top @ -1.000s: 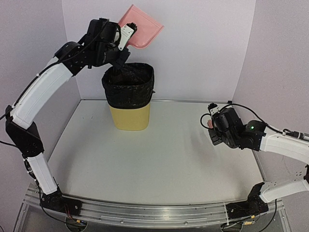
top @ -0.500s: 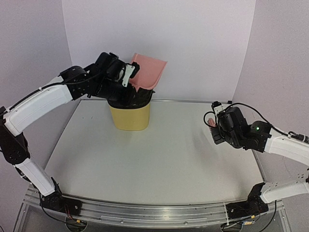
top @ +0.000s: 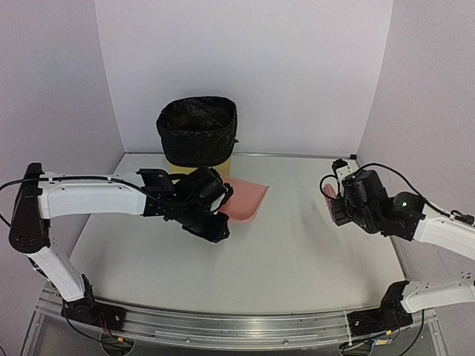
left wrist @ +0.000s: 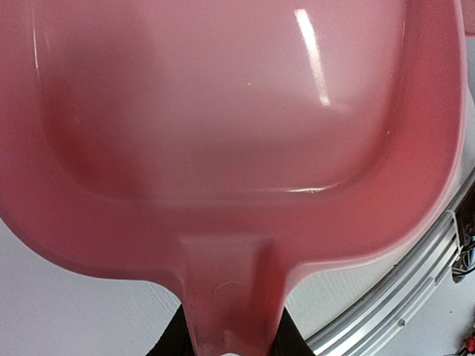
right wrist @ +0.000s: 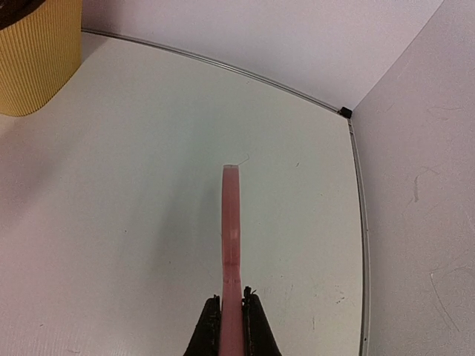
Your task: Sweep away the paper scraps from the table
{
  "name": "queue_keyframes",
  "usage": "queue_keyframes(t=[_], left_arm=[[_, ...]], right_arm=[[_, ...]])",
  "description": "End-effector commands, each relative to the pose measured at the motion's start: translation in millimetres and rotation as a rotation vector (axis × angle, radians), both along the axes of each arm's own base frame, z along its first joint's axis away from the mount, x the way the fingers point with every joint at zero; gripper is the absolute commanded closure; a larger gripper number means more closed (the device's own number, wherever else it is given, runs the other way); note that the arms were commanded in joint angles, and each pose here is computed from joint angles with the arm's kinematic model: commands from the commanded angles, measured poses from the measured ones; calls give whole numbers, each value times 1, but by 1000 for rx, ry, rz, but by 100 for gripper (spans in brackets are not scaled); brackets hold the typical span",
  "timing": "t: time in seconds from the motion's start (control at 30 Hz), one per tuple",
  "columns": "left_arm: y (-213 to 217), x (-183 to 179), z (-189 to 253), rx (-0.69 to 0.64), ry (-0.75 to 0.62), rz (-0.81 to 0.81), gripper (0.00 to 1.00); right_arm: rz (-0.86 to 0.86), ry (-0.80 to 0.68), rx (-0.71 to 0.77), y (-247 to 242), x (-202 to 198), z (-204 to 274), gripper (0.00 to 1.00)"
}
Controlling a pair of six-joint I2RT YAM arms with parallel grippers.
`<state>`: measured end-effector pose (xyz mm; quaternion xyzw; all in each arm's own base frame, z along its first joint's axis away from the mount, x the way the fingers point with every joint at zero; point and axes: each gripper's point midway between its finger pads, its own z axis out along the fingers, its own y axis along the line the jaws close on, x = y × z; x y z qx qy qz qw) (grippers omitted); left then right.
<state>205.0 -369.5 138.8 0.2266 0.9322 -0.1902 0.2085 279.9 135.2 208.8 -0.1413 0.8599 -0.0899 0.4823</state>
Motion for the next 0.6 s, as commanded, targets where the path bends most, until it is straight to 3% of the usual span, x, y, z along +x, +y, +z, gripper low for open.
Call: queue_keyframes(t=[0.0, 0.43, 0.57], left_arm=[[-4, -11, -48, -4, 138, 98, 96], [12, -8, -123, 223, 223, 228, 90], [15, -9, -130, 253, 239, 237, 82]], right_arm=[[-14, -20, 25, -4, -1, 6, 100], [17, 19, 19, 2, -2, -5, 100], [27, 25, 12, 3, -3, -7, 100]])
